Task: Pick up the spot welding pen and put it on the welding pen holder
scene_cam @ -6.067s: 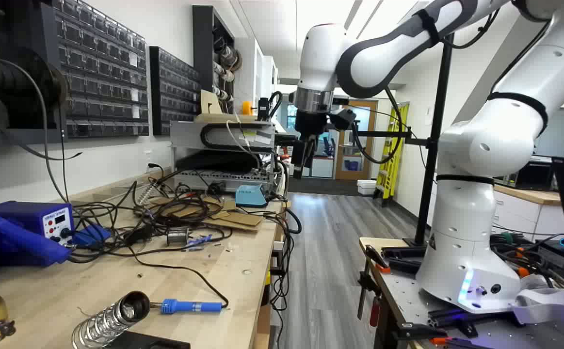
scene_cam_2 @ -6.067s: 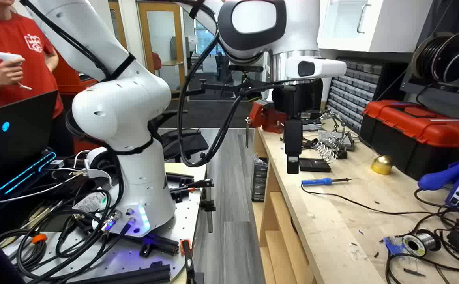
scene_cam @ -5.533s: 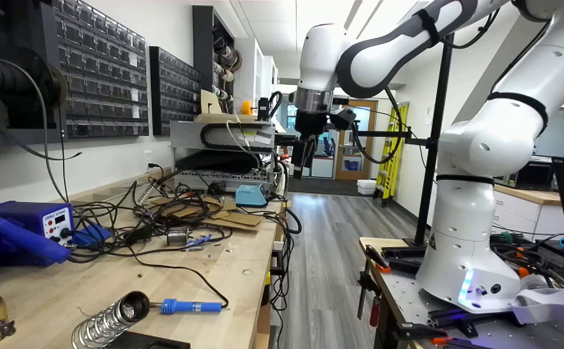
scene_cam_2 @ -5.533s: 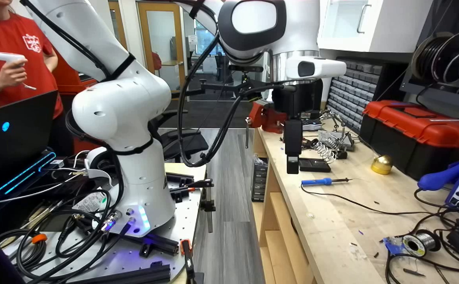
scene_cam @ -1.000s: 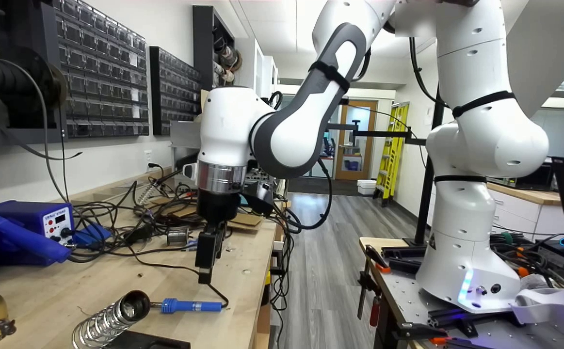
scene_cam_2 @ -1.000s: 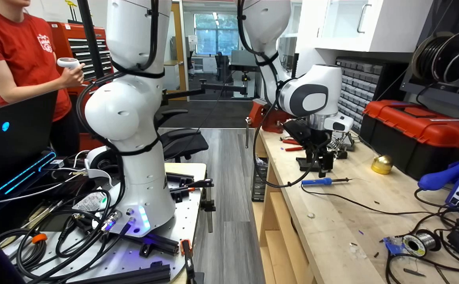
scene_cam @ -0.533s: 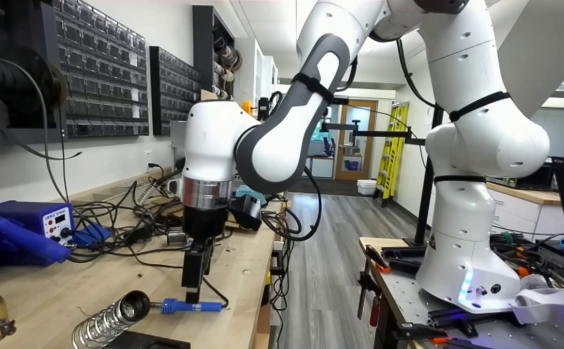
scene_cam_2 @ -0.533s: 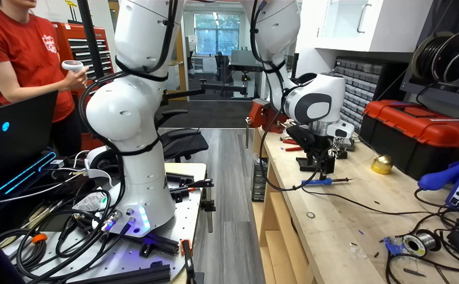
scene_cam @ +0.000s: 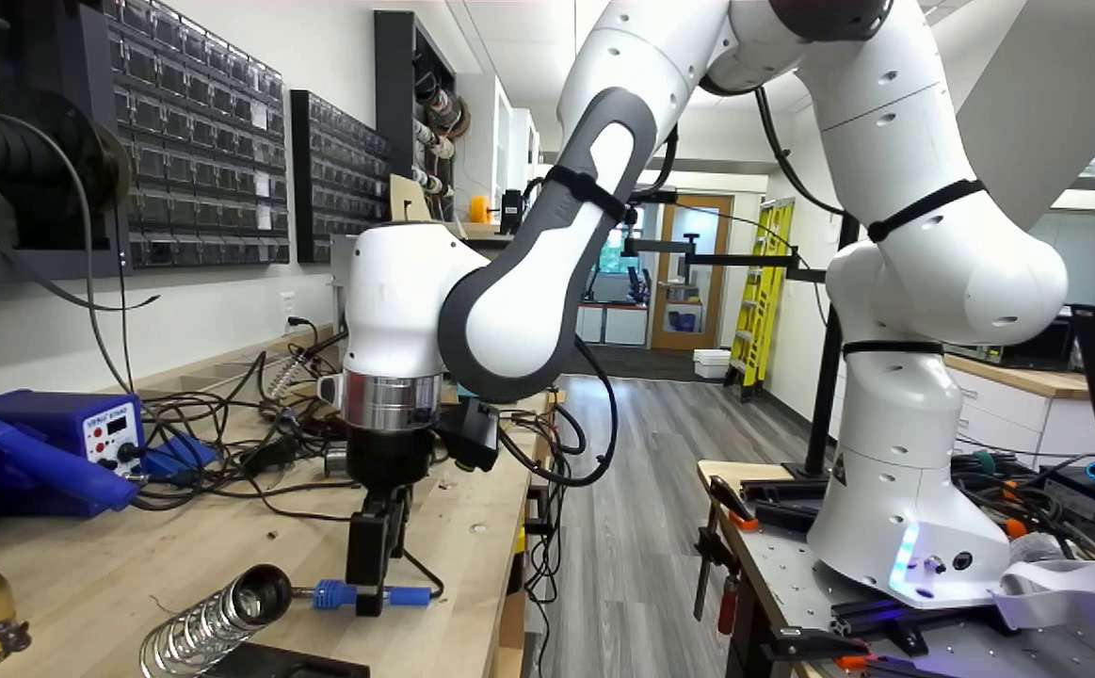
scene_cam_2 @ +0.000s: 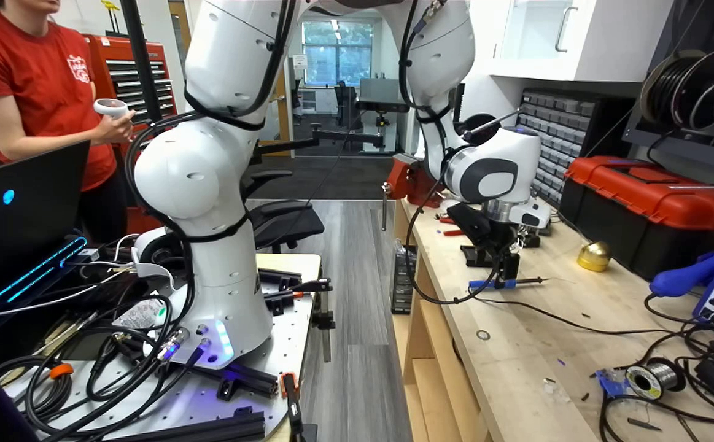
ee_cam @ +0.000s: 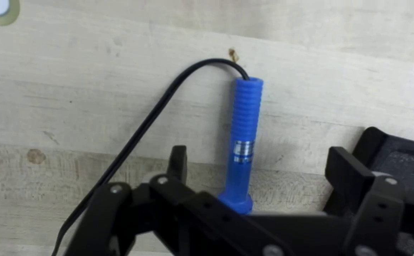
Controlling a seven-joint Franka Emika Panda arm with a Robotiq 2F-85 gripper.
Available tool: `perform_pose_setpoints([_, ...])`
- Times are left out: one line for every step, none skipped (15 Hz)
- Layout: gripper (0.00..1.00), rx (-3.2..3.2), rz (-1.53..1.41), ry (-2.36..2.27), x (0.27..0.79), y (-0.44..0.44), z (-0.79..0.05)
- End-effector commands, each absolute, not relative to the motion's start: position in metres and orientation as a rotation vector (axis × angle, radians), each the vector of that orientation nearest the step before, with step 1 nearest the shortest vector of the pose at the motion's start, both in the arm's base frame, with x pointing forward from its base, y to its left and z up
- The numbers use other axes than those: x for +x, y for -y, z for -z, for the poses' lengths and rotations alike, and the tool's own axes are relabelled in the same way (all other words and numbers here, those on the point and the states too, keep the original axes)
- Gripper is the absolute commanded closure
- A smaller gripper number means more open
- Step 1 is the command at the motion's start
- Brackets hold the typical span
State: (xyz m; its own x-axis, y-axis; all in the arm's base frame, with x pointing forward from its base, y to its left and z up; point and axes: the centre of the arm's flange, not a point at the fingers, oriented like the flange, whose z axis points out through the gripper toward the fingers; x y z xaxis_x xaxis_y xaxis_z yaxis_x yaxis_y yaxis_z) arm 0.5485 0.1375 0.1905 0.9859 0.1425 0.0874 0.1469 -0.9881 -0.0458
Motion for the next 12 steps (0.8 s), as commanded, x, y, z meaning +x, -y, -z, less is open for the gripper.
perform_pose_setpoints([0.00, -3.070, 0.108, 0.226, 0.551, -0.133, -0.187])
perform_pose_setpoints([0.00, -3.070, 0.103, 0.225, 0.550, -0.132, -0.187])
perform_pose_setpoints([0.00, -3.068, 0.099, 0.225, 0.549, -0.131, -0.186])
perform_pose_setpoints([0.00, -3.068, 0.096, 0.223, 0.549, -0.130, -0.185])
perform_pose_setpoints([0.09, -3.067, 0.092, 0.219, 0.548, -0.128, -0.184])
perform_pose_setpoints([0.26, -3.064, 0.090, 0.217, 0.548, -0.127, -0.185])
perform_pose_setpoints([0.32, -3.063, 0.094, 0.218, 0.547, -0.126, -0.185])
perform_pose_setpoints([0.40, -3.062, 0.097, 0.221, 0.547, -0.126, -0.187])
perform_pose_setpoints([0.46, -3.059, 0.097, 0.223, 0.547, -0.125, -0.187])
perform_pose_setpoints([0.54, -3.054, 0.095, 0.224, 0.547, -0.125, -0.187])
perform_pose_setpoints([0.59, -3.051, 0.089, 0.233, 0.546, -0.123, -0.187])
perform_pose_setpoints([0.65, -3.051, 0.083, 0.243, 0.545, -0.122, -0.187])
